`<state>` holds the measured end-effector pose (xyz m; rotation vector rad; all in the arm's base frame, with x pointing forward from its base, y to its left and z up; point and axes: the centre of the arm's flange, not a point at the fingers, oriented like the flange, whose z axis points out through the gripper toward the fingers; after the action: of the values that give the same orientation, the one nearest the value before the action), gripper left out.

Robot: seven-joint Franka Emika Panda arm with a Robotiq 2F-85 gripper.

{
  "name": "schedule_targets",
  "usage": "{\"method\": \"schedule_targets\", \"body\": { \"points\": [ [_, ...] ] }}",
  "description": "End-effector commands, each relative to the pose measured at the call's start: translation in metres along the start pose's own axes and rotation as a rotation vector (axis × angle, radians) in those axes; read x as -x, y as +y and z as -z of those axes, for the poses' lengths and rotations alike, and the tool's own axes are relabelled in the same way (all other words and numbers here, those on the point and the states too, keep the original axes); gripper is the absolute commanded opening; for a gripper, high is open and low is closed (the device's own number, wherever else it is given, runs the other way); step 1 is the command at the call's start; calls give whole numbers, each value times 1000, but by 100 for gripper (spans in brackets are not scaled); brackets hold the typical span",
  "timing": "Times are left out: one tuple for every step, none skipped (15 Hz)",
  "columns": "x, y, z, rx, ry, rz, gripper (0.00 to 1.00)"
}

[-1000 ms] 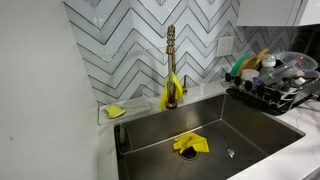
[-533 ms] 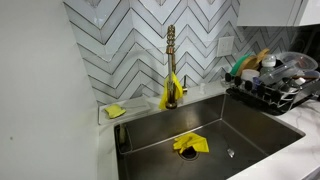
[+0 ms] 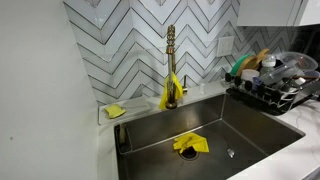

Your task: Put the spoon inside the container then put the container inside the sink

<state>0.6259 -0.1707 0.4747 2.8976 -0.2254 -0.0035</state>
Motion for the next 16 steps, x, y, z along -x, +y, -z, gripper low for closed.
{"method": "schedule_targets", "body": {
  "points": [
    [0, 0, 0, 0, 1, 0, 100],
    [0, 0, 1, 0, 2, 0, 100],
    [-1, 0, 1, 0, 3, 0, 100],
    [-1, 0, 1, 0, 3, 0, 100],
    [-7, -4, -7, -32, -9, 21, 100],
    [-9, -8, -11, -52, -6, 40, 100],
    [-8, -12, -13, -65, -12, 59, 100],
    [-7, -14, -16, -66, -23, 73, 100],
    [-6, -14, -20, -70, -27, 94, 100],
    [-6, -14, -23, -74, -27, 113, 100],
    [-5, -14, -28, -78, -23, 133, 100],
    [-3, -16, -32, -80, -19, 152, 100],
    [-2, -19, -36, -90, -11, 173, 100],
    [-2, -22, -39, -103, -2, 190, 100],
    [-2, -24, -42, -114, 9, 205, 100],
    [-1, -27, -46, -131, 16, 216, 98]
  ]
}}
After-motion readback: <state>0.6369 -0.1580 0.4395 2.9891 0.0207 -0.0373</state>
